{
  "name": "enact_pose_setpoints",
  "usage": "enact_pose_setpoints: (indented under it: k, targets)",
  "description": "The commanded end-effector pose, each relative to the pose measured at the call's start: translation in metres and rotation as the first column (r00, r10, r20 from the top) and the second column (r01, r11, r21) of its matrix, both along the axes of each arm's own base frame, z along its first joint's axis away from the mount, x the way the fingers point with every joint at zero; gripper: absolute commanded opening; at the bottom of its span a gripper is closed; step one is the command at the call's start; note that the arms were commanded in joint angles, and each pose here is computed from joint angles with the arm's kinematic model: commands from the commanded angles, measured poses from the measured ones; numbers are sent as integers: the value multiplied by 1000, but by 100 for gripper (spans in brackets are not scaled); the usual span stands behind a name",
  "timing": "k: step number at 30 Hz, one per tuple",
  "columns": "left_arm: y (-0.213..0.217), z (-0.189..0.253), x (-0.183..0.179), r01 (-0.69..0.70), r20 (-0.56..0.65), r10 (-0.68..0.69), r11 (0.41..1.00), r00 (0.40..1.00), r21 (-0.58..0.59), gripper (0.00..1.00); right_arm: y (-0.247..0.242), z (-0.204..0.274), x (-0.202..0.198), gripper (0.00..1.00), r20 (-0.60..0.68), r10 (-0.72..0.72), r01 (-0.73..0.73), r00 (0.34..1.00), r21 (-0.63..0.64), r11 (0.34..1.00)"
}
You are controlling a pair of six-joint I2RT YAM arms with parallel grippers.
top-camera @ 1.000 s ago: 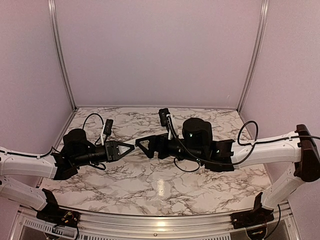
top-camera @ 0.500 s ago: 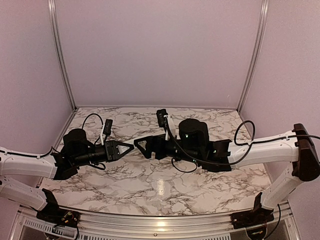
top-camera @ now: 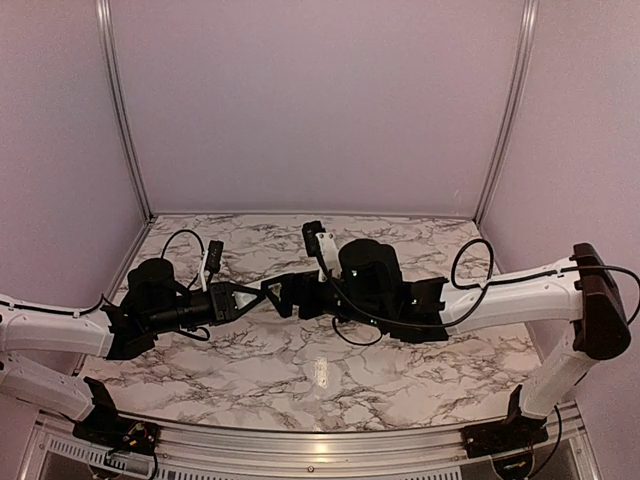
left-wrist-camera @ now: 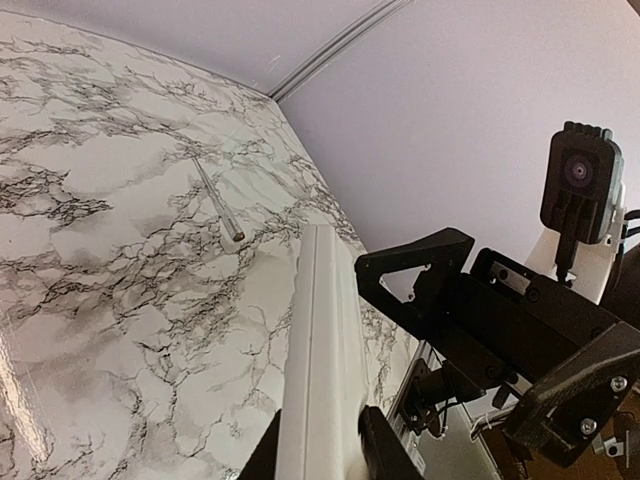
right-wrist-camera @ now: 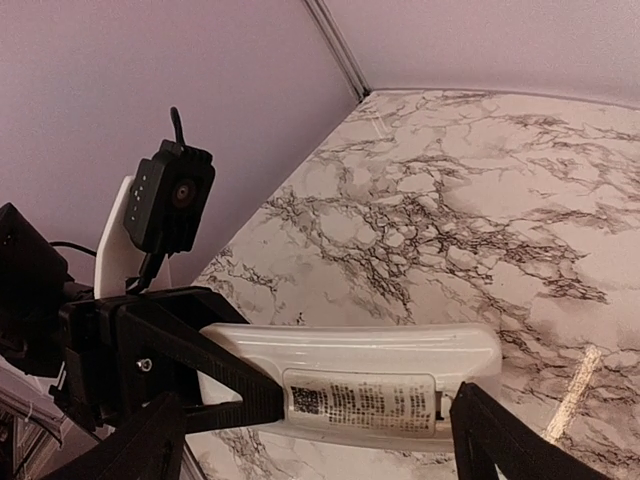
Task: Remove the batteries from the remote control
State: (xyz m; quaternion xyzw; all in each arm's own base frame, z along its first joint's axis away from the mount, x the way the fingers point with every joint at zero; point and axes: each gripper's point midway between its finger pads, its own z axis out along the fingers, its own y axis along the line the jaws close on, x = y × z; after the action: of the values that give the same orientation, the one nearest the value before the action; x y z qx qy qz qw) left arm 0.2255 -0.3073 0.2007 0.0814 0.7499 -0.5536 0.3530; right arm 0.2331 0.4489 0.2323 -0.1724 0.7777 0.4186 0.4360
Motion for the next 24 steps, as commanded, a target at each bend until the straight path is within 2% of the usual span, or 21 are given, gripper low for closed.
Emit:
enact_pose_setpoints:
  k: [1, 9, 24]
  targets:
    - [-6, 29, -16, 83, 86, -78, 994, 993, -67, 0, 3, -18, 7, 90, -24, -39, 37, 999, -64, 997]
    - [-7, 30, -17, 88, 89, -82, 994, 993, -66, 0, 9, -28, 9, 90, -45, -40, 37, 998, -71, 997]
    - [-8, 31, -18, 95, 96, -89, 993, 991, -67, 0, 27, -27, -9, 91, -80, 87, -88, 993, -12, 996]
